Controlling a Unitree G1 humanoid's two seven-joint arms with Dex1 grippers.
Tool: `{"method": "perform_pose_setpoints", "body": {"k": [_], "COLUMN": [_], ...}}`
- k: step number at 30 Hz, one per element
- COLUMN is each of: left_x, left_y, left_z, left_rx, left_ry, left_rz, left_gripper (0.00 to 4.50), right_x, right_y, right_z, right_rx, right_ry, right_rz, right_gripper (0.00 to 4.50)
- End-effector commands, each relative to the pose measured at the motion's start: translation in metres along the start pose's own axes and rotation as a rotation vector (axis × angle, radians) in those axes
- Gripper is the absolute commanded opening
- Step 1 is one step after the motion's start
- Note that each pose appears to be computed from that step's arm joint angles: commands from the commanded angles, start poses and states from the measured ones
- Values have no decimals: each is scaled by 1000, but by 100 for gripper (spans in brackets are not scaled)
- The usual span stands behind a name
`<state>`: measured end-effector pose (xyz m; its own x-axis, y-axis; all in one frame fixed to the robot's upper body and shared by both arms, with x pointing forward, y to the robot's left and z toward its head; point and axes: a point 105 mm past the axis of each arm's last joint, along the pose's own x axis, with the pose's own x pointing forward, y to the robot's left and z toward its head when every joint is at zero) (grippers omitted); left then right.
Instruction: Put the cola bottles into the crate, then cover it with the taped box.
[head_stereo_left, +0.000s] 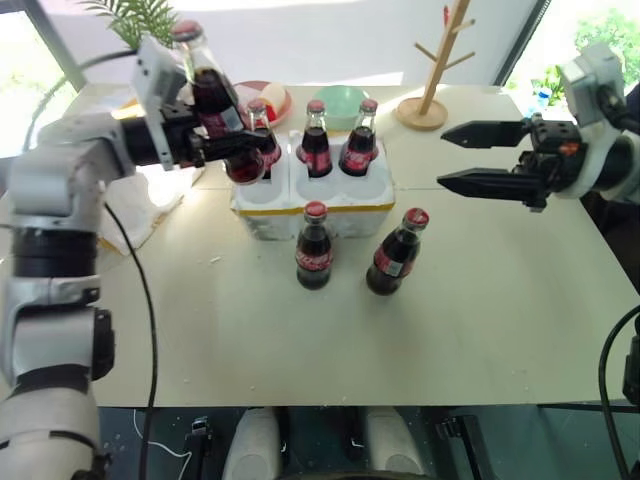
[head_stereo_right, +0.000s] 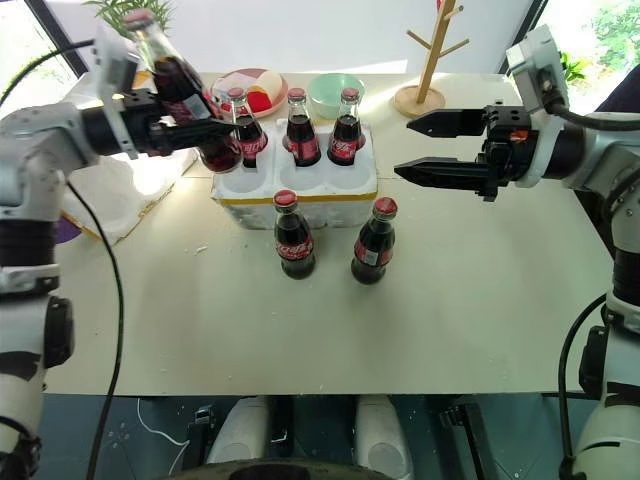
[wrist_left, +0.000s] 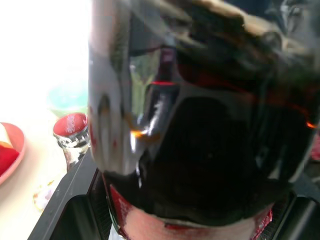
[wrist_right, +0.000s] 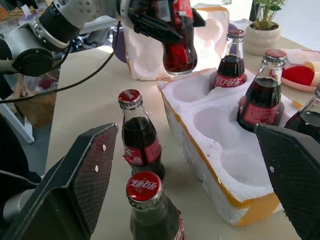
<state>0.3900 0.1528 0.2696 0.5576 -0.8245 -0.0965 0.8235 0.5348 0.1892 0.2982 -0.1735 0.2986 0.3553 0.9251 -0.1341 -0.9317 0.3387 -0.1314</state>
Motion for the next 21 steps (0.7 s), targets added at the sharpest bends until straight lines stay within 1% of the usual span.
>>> {"method": "perform_pose_setpoints", "body": {"k": [1,6,11,15,17,18,19,21], "left_x": [5,20,35,41,42,42,42,40], "left_y": [4,5,14,14,11,11,10,9], "left_z": [6,-16,-47,-58,-60,-61,-61,-58], "left_rx": [109,62,50,33,29,26,24,25], "left_ry": [2,20,71,86,91,92,90,82], "left_rz": [4,-2,86,95,82,76,69,59], "left_gripper": [285,285,285,285,391,428,442,442], "right_x": [-6,-8,-6,-6,-5,-5,-5,-5], "right_y": [3,-1,-8,-13,-15,-16,-16,-19], "right_z": [13,9,1,-1,-4,-4,-4,-2], "right_rx": [-62,-59,-63,-76,-82,-83,-84,-88], "right_ry": [-29,-31,-23,-16,-6,-4,-5,-10], "right_rz": [-36,-79,-124,-143,-151,-151,-150,-153], "right_gripper": [450,450,450,450,450,450,450,450]}}
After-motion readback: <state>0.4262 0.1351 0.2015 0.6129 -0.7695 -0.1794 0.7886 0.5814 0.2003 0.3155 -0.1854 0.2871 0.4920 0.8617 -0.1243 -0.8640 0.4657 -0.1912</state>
